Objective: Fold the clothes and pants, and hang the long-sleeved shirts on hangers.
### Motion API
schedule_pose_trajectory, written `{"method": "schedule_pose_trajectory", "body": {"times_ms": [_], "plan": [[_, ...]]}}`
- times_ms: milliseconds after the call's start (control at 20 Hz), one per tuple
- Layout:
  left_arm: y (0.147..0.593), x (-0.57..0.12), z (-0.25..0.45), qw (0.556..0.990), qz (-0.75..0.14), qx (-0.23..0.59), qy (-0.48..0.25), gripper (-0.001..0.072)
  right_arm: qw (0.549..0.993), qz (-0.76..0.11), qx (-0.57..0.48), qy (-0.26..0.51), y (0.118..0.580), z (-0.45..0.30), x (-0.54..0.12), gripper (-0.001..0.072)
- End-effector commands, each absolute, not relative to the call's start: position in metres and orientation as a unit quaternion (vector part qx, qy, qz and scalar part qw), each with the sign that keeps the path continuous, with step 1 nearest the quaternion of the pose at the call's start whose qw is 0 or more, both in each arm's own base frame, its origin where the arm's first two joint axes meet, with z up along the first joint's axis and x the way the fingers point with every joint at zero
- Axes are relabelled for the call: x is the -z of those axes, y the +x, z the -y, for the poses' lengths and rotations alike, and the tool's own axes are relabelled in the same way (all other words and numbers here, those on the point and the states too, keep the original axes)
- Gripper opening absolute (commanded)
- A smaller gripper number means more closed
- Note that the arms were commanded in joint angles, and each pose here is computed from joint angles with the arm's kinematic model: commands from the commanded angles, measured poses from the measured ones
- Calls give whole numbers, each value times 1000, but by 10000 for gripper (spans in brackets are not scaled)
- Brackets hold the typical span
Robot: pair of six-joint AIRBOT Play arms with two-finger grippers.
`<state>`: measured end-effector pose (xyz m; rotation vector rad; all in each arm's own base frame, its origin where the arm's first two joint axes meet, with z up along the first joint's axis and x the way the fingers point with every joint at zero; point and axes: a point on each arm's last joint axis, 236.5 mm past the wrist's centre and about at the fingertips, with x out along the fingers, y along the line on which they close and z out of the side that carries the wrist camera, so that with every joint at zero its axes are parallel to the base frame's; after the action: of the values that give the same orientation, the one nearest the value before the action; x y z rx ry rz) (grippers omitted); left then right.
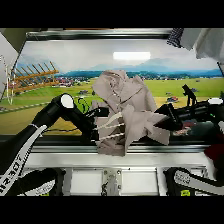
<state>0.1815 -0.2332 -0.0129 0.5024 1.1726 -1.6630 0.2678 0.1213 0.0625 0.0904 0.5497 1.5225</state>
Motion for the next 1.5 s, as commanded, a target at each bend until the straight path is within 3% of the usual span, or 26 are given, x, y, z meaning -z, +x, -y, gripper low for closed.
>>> {"method": "schedule_pose_trajectory", "body": {"times_ms": [0, 450, 850, 1450], "plan": [[182, 13, 233, 499, -484, 687, 208, 14, 682, -229, -692, 57, 271, -137, -66, 663], [182, 13, 233, 499, -484, 688, 208, 15, 666, -239, -704, 61, 266, -145, -60, 663], [182, 13, 233, 500, -484, 687, 208, 15, 713, -222, -663, 49, 275, -98, -79, 663], [185, 14, 234, 505, -482, 684, 210, 15, 695, -252, -668, 80, 259, -101, -49, 663]]}}
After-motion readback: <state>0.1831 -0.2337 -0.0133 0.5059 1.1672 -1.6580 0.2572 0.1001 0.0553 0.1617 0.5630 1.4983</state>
